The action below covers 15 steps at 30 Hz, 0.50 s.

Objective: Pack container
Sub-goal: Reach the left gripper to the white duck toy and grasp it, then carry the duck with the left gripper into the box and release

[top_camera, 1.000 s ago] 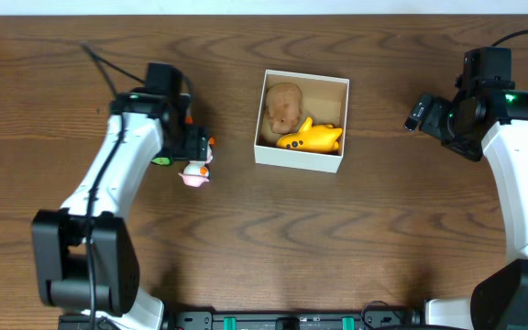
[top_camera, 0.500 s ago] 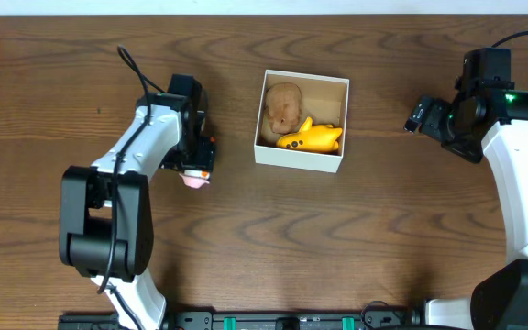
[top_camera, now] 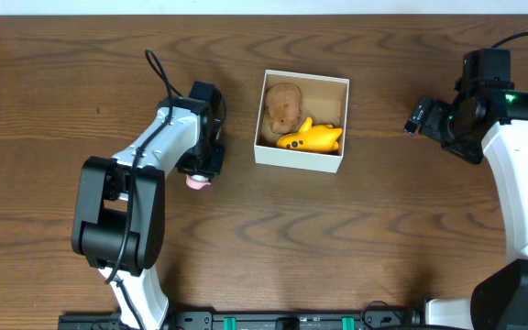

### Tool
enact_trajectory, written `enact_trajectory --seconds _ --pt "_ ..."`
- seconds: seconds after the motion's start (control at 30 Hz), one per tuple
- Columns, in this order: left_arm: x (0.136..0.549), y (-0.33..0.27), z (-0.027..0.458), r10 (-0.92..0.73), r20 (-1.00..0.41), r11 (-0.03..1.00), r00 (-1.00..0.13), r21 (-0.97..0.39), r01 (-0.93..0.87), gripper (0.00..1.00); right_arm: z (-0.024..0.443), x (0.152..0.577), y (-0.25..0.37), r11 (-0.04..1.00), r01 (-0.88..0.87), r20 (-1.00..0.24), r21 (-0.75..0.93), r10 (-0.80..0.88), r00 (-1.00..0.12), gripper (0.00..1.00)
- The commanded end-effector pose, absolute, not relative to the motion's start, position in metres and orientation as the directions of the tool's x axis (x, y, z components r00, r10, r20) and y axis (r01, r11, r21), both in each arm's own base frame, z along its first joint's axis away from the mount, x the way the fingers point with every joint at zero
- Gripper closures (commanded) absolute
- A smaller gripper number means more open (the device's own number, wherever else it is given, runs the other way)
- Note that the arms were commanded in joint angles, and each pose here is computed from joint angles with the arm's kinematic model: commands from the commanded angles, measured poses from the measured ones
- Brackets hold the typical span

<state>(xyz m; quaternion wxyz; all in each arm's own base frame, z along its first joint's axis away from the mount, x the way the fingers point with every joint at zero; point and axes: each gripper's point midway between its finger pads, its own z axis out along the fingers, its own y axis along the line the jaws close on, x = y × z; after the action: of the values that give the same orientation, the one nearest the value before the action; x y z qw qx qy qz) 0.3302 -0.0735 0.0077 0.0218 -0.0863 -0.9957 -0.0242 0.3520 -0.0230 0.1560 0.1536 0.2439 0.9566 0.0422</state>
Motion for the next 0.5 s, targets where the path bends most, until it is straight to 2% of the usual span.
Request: enact_trajectory --seconds 0.0,0.13,0.23,0.47 --pt "0.328 -0.073 0.009 0.176 0.059 0.982 -0.983 0.057 0.179 0.74 0.157 0.352 -0.023 0.882 0.445 -0.271 0.158 0.472 -0.839 0.01" --pt "0.330 -0.073 0.032 0.176 0.053 0.982 -0.983 0.057 0.179 0.78 0.157 0.352 -0.023 0.882 0.445 -0.270 0.157 0.472 -0.839 0.01" --pt "0.339 -0.077 0.073 0.175 0.005 0.983 -0.985 0.052 0.175 0.78 0.157 0.352 -0.023 0.882 0.445 -0.270 0.157 0.472 -0.839 0.01" --pt "0.366 -0.108 0.187 0.224 -0.281 0.974 -0.933 0.029 0.225 0.78 0.157 0.352 -0.023 0.882 0.445 -0.271 0.158 0.472 -0.839 0.01"
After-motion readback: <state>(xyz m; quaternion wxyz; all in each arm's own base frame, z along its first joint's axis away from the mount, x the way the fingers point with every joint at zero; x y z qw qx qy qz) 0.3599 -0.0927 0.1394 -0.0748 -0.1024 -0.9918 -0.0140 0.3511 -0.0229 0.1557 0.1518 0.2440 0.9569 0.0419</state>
